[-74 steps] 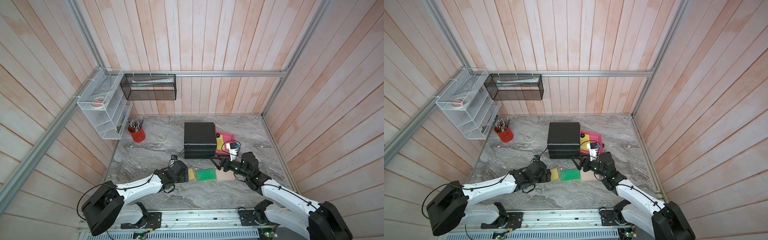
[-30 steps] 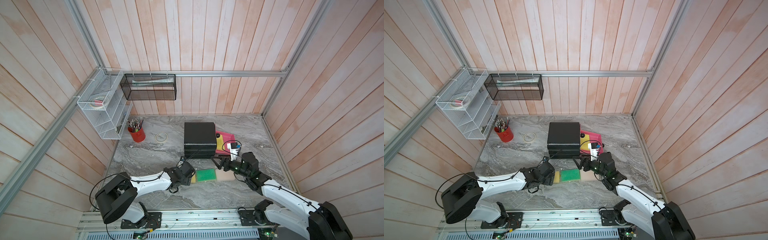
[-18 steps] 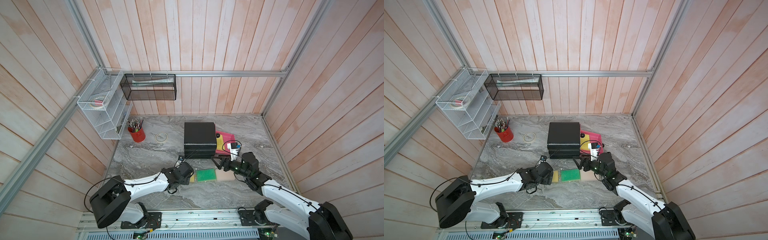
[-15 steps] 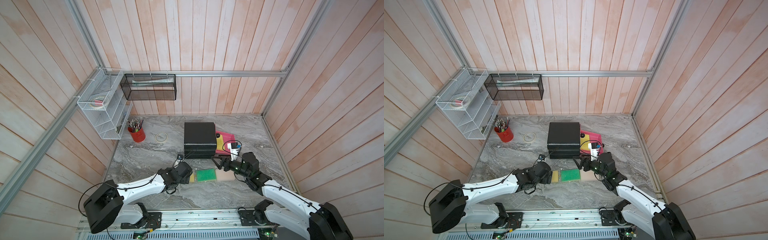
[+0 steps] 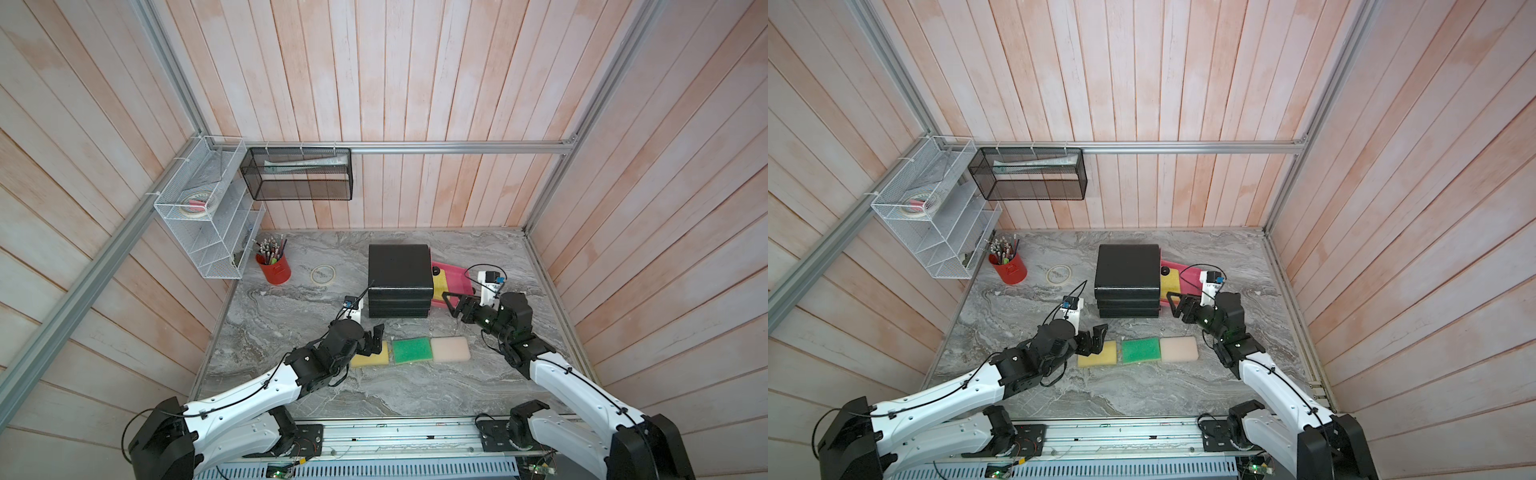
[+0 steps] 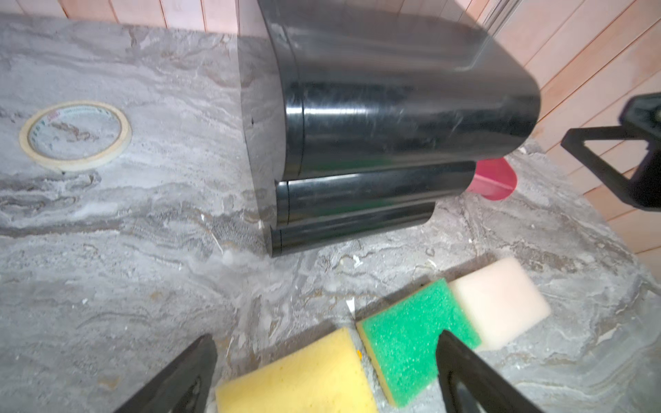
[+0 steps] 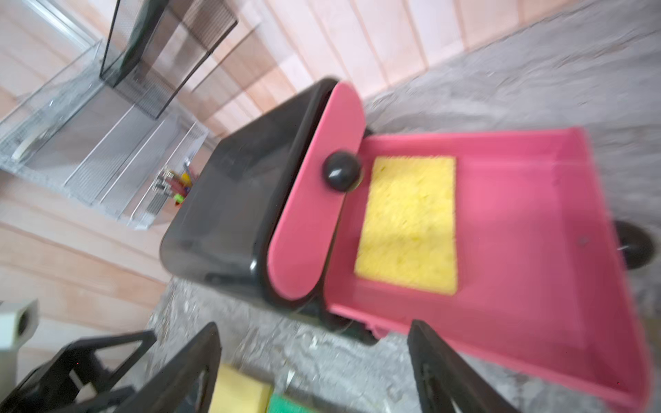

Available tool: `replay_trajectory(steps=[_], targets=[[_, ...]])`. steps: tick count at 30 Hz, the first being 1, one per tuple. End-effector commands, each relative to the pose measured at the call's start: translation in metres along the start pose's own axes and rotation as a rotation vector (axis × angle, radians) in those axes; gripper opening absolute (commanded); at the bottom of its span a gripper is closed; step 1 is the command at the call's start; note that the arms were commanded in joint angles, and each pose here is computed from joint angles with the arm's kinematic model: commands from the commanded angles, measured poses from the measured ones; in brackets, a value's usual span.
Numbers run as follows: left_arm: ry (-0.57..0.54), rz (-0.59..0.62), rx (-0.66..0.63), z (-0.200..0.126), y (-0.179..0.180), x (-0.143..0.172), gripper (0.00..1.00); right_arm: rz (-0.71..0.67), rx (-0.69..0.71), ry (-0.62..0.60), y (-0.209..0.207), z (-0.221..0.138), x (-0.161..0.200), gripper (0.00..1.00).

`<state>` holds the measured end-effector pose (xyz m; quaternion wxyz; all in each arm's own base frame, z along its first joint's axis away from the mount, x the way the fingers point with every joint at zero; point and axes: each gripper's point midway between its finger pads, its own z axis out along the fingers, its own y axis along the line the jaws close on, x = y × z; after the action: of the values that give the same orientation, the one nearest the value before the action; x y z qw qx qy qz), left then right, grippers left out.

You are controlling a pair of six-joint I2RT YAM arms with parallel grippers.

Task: Take the sponge out of the drawer
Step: Pick up the sponge from the drawer.

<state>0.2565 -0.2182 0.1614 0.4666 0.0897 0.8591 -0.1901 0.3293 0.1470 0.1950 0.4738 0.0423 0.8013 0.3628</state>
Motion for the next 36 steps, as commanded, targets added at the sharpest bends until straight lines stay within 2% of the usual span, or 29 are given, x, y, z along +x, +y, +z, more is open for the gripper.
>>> replay_trajectory(steps=[1,7,15,27,33,36], targets=[[-0.097,0.003,0.065,0.000,-0.012,-0.033,0.97,0.031,0.064,0.001,-0.020,0.017,-0.030,0.77],[-0.112,-0.019,0.089,-0.003,-0.008,-0.036,0.97,-0.005,0.117,0.132,-0.044,0.066,-0.031,0.67],[-0.140,-0.051,0.124,-0.014,-0.003,-0.039,0.97,0.083,0.091,0.285,-0.078,0.111,0.005,0.55],[-0.148,-0.065,0.138,-0.018,-0.002,-0.039,0.97,0.123,0.089,0.327,-0.094,0.126,0.024,0.56],[-0.148,-0.067,0.138,-0.017,-0.001,-0.038,0.97,0.138,0.079,0.344,-0.096,0.131,0.030,0.50],[-0.147,-0.067,0.136,-0.017,-0.001,-0.038,0.97,0.137,0.069,0.346,-0.093,0.131,0.032,0.39]])
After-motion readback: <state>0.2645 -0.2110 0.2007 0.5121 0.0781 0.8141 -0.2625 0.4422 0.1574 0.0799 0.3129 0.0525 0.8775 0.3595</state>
